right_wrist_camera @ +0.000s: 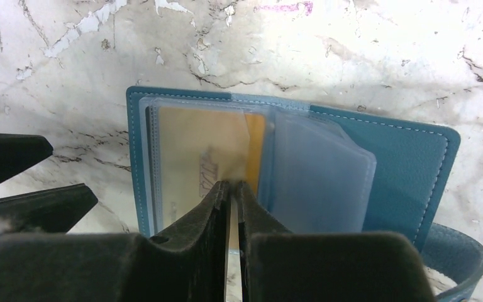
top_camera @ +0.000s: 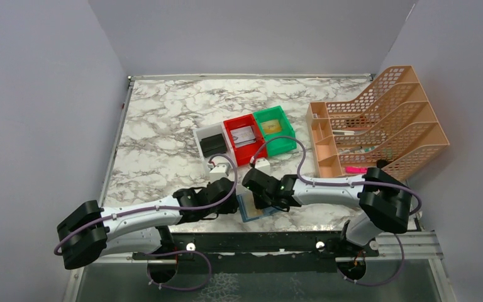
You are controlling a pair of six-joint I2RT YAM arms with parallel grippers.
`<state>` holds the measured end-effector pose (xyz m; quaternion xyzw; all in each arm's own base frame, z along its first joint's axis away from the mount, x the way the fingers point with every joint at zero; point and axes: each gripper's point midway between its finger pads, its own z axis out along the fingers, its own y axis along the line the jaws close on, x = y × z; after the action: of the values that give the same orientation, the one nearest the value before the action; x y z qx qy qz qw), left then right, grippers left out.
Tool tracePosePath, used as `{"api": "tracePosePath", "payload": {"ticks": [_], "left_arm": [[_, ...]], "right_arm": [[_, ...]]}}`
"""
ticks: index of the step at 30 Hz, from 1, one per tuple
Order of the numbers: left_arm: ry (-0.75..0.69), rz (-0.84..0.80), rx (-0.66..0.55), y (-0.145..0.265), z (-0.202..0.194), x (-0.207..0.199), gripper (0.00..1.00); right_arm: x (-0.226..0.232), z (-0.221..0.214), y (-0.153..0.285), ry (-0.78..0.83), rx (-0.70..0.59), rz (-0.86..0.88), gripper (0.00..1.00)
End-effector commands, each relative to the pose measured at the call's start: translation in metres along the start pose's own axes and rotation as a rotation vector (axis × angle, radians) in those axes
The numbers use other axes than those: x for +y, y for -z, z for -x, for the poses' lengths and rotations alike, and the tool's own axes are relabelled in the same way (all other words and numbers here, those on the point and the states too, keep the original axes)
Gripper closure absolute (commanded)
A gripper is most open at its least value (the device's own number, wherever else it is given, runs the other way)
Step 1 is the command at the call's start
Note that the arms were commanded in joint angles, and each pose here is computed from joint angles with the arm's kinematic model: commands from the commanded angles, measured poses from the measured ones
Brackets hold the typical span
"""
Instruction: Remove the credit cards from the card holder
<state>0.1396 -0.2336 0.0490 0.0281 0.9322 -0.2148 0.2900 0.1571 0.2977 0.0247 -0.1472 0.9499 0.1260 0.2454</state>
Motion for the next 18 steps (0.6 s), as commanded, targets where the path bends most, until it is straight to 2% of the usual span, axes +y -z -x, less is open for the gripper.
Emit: {"api": "tracePosePath", "payload": {"ticks": [1, 5, 11, 18], "left_arm": [[0.017, 0.004, -0.023, 0.000, 0.004, 0.003, 0.55], [0.014, 0.001, -0.019, -0.001, 0.003, 0.002, 0.55], [0.014, -0.005, -0.013, -0.001, 0.002, 0.001, 0.55], [0.025, -0.047, -0.039, 0.005, 0.011, -0.007, 0.52]], "right_arm": [[-0.030, -0.026, -0.010, 0.041, 0.063, -0.166, 0.90], [-0.023, -0.026, -0.010, 0.055, 0.068, -0.133, 0.94], [0.004, -0.019, -0.001, 0.023, 0.030, 0.039, 0.99], [0.029, 0.001, 0.017, -0.070, -0.035, 0.237, 0.99]]}}
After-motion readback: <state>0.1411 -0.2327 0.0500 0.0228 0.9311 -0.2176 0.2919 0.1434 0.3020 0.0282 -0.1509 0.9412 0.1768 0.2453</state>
